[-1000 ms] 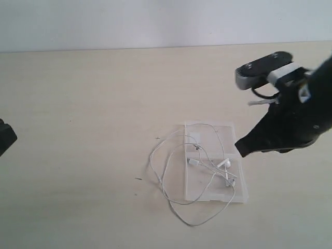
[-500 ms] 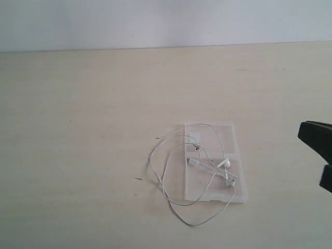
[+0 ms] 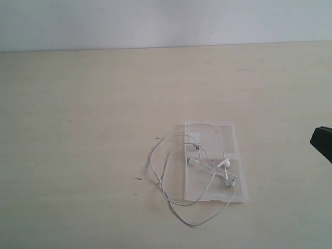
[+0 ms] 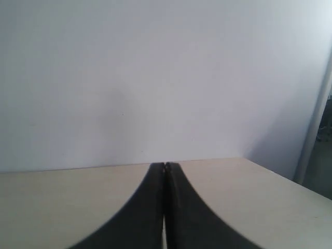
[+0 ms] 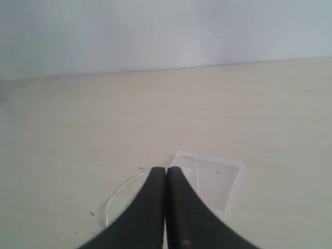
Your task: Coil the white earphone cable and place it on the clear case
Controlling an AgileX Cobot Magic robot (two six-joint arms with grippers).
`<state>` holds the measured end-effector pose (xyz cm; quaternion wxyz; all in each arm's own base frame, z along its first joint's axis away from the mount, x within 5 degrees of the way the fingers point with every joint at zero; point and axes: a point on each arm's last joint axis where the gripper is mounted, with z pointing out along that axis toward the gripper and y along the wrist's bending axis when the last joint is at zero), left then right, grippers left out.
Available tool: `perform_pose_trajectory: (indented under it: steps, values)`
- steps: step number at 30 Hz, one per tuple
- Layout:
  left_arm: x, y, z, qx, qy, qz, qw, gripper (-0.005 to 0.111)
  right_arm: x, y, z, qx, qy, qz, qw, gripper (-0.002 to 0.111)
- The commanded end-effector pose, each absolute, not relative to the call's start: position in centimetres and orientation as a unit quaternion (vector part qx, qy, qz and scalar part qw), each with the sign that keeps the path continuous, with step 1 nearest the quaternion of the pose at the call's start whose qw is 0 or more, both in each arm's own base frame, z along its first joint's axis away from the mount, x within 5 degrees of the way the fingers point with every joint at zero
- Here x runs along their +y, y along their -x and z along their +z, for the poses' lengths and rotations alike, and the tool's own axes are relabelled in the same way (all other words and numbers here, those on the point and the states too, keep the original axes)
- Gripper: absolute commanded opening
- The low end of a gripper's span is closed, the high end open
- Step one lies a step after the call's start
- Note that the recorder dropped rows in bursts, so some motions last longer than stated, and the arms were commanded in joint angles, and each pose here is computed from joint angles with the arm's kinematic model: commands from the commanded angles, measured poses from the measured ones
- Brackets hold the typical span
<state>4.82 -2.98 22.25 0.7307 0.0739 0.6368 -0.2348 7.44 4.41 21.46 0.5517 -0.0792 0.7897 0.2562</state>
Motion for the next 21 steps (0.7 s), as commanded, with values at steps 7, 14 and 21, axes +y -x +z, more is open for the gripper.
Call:
perform_pose_trajectory:
  steps: [7,14,21]
  values:
    - [-2.84,-4.85,22.12,0.639,-0.068,-0.229,0.731,0.000,4.54,-7.27,21.44,0.790,0.008,0.318,0.524,0.000]
    - [-2.84,-4.85,22.12,0.639,-0.068,-0.229,0.731,0.000,4.54,-7.27,21.44,0.790,0.007,0.319,0.524,0.000]
    - [-2.84,-4.85,22.12,0.639,-0.068,-0.229,0.731,0.000,4.54,-7.27,21.44,0.790,0.007,0.319,0.524,0.000]
